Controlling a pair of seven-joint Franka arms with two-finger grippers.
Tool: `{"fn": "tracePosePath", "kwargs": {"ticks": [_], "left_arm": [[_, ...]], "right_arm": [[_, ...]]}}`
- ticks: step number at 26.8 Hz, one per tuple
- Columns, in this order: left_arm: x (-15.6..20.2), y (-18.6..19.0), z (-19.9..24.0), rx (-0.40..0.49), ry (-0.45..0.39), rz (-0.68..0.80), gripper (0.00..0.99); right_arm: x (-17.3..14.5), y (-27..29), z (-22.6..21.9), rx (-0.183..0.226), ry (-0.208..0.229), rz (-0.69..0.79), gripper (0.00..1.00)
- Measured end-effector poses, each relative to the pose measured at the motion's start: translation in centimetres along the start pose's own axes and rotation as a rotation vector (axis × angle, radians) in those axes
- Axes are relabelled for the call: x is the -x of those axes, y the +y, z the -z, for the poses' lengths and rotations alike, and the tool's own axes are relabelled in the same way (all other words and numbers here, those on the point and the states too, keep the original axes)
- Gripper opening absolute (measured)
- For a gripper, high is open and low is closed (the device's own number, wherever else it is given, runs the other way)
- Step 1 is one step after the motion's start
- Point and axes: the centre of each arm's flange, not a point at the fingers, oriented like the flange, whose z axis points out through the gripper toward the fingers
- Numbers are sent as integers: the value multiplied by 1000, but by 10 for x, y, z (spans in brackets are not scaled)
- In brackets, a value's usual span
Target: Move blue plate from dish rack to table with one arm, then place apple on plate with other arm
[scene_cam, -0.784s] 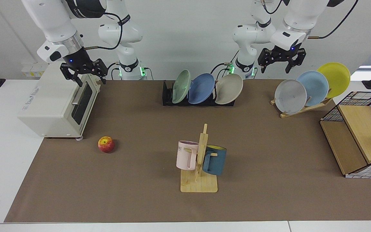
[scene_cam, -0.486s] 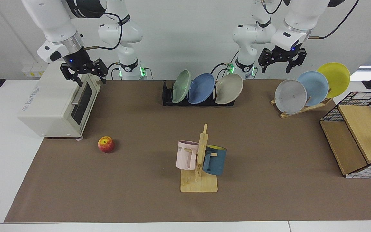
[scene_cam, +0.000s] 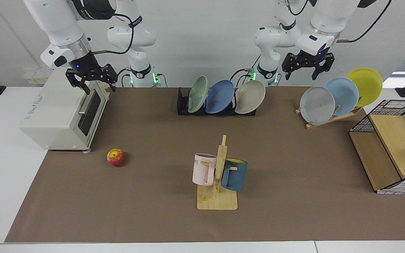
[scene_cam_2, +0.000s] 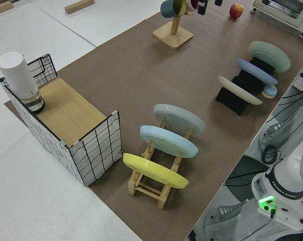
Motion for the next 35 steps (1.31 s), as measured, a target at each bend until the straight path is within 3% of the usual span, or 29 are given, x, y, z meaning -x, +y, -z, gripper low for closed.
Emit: {"fn": "tracePosePath", "kwargs": {"ticks": [26, 35], "left_arm": [[0, -2, -3, 1, -8, 5, 991], [-4, -13, -3, 43, 3, 10, 991]], "right_arm": [[0, 0, 0, 0, 0, 0, 1000], [0, 0, 0, 0, 0, 0, 1000]]}}
